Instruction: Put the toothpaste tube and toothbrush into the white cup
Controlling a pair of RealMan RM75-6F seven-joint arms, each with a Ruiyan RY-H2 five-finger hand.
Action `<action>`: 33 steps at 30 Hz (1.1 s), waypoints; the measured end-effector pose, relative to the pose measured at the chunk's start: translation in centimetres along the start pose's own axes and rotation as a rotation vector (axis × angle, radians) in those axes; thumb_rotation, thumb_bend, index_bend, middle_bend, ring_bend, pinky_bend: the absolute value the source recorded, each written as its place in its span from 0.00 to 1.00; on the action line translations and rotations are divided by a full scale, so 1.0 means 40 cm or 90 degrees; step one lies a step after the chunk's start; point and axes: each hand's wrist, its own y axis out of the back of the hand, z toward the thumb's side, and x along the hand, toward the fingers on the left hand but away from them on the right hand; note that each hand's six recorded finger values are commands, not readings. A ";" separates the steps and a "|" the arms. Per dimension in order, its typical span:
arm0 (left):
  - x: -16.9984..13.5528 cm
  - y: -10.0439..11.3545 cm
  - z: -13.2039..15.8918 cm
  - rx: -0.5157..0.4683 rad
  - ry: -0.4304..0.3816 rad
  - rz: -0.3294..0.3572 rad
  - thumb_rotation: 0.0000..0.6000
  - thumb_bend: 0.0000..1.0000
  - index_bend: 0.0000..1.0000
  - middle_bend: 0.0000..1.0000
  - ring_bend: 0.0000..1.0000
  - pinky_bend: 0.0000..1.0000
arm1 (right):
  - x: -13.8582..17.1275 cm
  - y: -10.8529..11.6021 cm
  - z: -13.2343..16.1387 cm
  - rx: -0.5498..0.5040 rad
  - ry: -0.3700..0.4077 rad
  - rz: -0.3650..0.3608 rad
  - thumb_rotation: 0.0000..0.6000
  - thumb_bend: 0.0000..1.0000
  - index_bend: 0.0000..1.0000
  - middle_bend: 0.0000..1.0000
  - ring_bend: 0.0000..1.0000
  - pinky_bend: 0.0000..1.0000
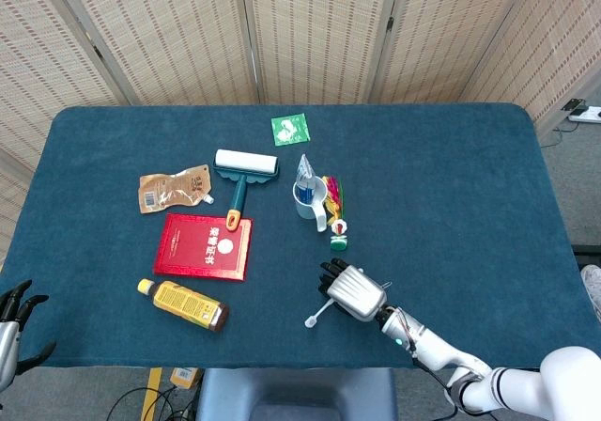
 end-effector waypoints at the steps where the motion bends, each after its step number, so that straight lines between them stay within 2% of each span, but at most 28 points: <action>1: 0.000 0.001 0.001 0.000 -0.001 0.000 1.00 0.24 0.28 0.11 0.13 0.17 | -0.001 0.012 -0.002 -0.015 -0.003 -0.010 1.00 0.31 0.66 0.44 0.20 0.25; 6: 0.003 0.004 0.009 0.002 -0.006 0.001 1.00 0.24 0.28 0.11 0.13 0.17 | -0.008 0.104 -0.021 -0.134 -0.030 -0.081 1.00 0.31 0.66 0.45 0.21 0.25; 11: 0.005 0.006 0.019 0.003 -0.012 0.001 1.00 0.24 0.28 0.11 0.13 0.17 | -0.030 0.196 -0.077 -0.251 -0.075 -0.153 1.00 0.32 0.66 0.45 0.21 0.25; 17: 0.005 0.012 0.025 0.003 -0.014 0.004 1.00 0.24 0.28 0.11 0.13 0.17 | -0.070 0.266 -0.129 -0.379 -0.108 -0.221 1.00 0.31 0.66 0.45 0.21 0.25; 26: 0.001 0.012 0.024 0.004 -0.011 0.002 1.00 0.24 0.28 0.11 0.13 0.17 | -0.152 0.285 -0.169 -0.556 -0.152 -0.265 1.00 0.31 0.66 0.44 0.21 0.25; 33: -0.002 0.007 0.017 0.004 -0.006 -0.003 1.00 0.24 0.28 0.11 0.13 0.17 | -0.211 0.287 -0.199 -0.604 -0.183 -0.288 1.00 0.31 0.66 0.40 0.21 0.25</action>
